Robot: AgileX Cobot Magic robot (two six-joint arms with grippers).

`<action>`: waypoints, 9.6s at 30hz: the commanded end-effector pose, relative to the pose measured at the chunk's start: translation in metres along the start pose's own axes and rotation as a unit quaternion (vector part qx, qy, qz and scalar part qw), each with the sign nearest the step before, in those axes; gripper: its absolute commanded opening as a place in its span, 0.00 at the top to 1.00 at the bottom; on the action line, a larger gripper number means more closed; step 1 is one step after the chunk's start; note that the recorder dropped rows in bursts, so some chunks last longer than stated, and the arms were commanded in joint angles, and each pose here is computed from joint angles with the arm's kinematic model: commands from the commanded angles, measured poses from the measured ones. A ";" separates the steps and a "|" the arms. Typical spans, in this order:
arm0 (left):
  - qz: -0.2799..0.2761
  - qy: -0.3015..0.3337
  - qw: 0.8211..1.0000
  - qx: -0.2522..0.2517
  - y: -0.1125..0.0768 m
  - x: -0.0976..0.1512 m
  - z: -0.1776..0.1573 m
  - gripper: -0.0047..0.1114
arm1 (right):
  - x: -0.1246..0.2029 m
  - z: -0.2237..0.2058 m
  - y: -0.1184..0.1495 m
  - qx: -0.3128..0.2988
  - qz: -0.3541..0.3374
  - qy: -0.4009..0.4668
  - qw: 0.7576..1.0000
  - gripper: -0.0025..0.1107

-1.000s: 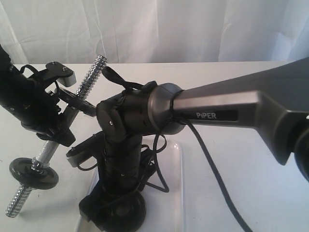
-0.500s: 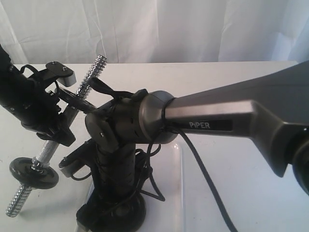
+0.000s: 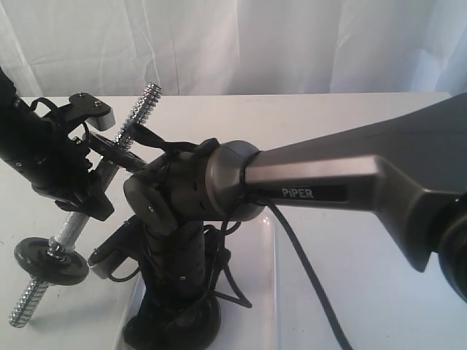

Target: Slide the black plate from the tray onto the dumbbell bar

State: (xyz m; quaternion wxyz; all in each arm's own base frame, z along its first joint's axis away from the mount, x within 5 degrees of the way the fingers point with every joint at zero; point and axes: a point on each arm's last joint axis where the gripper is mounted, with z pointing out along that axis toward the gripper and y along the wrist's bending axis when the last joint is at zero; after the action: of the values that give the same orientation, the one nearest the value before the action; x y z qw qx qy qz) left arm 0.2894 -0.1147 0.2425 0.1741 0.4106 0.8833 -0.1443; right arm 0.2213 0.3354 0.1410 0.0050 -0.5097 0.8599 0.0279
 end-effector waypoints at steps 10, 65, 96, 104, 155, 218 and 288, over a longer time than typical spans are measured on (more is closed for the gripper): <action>-0.015 -0.062 0.998 0.003 -0.010 -0.013 -0.025 0.96 | 0.009 0.036 0.003 -0.028 0.011 0.073 0.997 0.05; 0.034 -0.036 0.998 0.039 -0.017 -0.008 -0.025 0.96 | 0.098 -0.185 -0.165 -0.265 0.163 -0.353 0.882 0.98; 0.176 -0.075 0.971 0.146 -0.039 0.005 -0.010 0.96 | 0.096 -0.194 -0.167 -0.299 0.179 -0.392 0.851 0.98; 0.192 -0.085 0.966 0.154 -0.041 0.005 -0.010 0.96 | 0.087 -0.193 -0.153 -0.308 0.161 -0.384 0.856 0.98; 0.229 -0.073 0.962 0.133 -0.053 -0.001 -0.005 0.96 | 0.085 -0.171 -0.138 -0.335 0.155 -0.360 0.857 0.98; 0.185 -0.249 0.949 0.049 -0.053 -0.031 -0.034 0.96 | 0.079 -0.194 -0.141 -0.293 0.125 -0.440 0.839 0.16; -0.288 0.015 0.954 -0.082 -0.001 0.010 0.027 0.96 | 0.131 -0.243 -0.124 -0.119 0.153 -0.388 0.901 0.05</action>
State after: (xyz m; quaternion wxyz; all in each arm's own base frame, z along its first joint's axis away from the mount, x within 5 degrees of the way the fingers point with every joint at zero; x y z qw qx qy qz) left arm 0.2803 -0.1140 0.1910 0.0923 0.1499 0.9809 -0.0826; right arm 0.2738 0.1503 0.3719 0.2714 -0.3160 0.8465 0.3315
